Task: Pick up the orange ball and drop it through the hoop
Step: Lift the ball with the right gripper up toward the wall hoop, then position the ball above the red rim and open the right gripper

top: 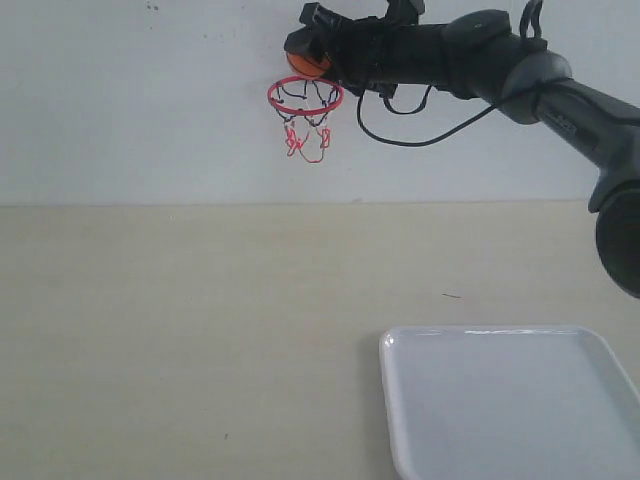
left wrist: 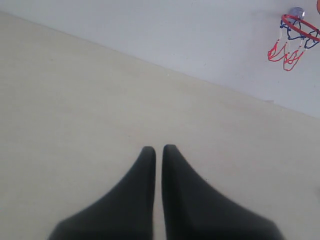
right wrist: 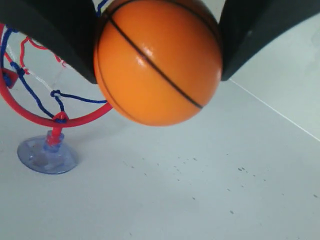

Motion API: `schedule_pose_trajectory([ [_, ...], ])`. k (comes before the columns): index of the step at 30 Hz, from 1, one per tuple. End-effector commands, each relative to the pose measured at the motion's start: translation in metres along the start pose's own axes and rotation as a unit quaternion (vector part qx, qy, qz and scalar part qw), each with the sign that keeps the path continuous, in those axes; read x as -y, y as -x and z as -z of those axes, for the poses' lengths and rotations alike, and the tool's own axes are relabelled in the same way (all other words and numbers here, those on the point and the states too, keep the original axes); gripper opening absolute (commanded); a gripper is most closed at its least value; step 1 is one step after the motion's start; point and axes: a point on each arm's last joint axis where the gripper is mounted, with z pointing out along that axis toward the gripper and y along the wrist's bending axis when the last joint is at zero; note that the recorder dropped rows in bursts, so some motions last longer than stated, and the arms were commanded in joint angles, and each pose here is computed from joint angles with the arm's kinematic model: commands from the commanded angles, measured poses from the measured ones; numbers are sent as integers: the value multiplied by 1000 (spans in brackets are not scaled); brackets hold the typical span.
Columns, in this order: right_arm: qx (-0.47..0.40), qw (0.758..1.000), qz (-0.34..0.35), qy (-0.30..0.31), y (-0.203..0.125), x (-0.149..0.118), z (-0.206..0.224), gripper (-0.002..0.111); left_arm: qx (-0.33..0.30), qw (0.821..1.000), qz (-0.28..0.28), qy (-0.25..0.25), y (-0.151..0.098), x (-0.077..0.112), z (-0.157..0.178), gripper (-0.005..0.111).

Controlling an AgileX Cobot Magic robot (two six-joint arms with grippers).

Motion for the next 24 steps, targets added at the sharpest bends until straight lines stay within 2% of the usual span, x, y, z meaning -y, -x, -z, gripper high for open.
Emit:
schedule_pose_trajectory([
  [1,20,1000,19,-3,3,-8,-2,11,0,1000,-3,-4,-1,0,0,4],
  [2,22,1000,20,-5,3,-8,-2,16,0,1000,-3,-4,-1,0,0,4],
  [7,29,999,23,-11,4,-6,-2,53,0,1000,-3,-4,-1,0,0,4],
  [13,36,999,24,-16,5,-6,-2,58,0,1000,-3,-4,-1,0,0,4],
  [17,36,999,30,-20,6,-5,-2,83,0,1000,-3,-4,-1,0,0,4],
  [18,37,999,30,-21,6,-5,-2,86,0,1000,-3,-4,-1,0,0,4],
  [24,35,999,28,-30,5,-3,-2,86,0,1000,-3,-4,-1,0,0,4],
])
